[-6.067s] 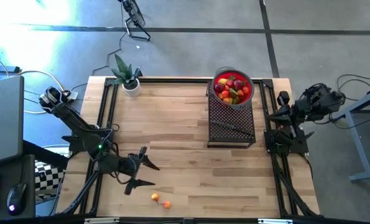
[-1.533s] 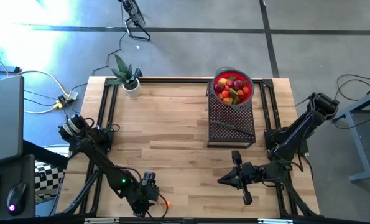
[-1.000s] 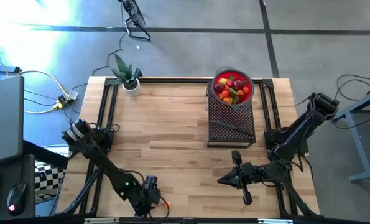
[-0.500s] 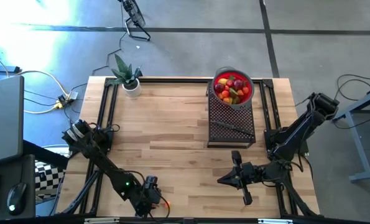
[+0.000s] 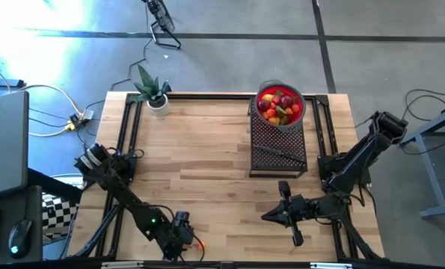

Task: Pick & Place Fruit
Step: Put the pear into the strainer bowl on the shelf

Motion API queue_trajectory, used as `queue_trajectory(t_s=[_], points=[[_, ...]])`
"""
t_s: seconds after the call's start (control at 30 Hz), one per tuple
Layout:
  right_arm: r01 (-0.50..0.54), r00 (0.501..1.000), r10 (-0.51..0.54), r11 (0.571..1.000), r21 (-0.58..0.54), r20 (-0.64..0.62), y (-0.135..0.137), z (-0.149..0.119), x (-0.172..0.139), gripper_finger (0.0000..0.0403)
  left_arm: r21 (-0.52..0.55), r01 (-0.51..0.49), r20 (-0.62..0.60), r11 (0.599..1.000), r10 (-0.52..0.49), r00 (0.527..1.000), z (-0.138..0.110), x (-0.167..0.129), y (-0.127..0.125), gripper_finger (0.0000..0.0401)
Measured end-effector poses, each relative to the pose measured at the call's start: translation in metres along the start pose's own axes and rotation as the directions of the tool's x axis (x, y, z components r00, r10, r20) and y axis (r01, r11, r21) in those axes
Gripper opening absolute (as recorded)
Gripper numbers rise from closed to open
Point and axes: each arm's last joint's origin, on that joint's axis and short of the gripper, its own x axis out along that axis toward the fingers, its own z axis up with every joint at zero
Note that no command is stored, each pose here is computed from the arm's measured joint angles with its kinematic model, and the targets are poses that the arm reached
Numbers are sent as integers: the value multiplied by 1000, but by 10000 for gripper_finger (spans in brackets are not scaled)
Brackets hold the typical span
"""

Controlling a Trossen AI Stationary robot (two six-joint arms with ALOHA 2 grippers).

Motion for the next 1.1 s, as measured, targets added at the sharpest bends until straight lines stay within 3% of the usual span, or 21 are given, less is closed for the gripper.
queue_trajectory(t_s=[0.6,1.1], points=[[0,1000,0,1000,0,0,0,0,0,3,-20,0,-3,1000,0,1000,-1,0,0,267],[0,1000,0,1000,0,0,0,0,0,3,-20,-11,-7,1000,11,1000,-1,1,1,177]])
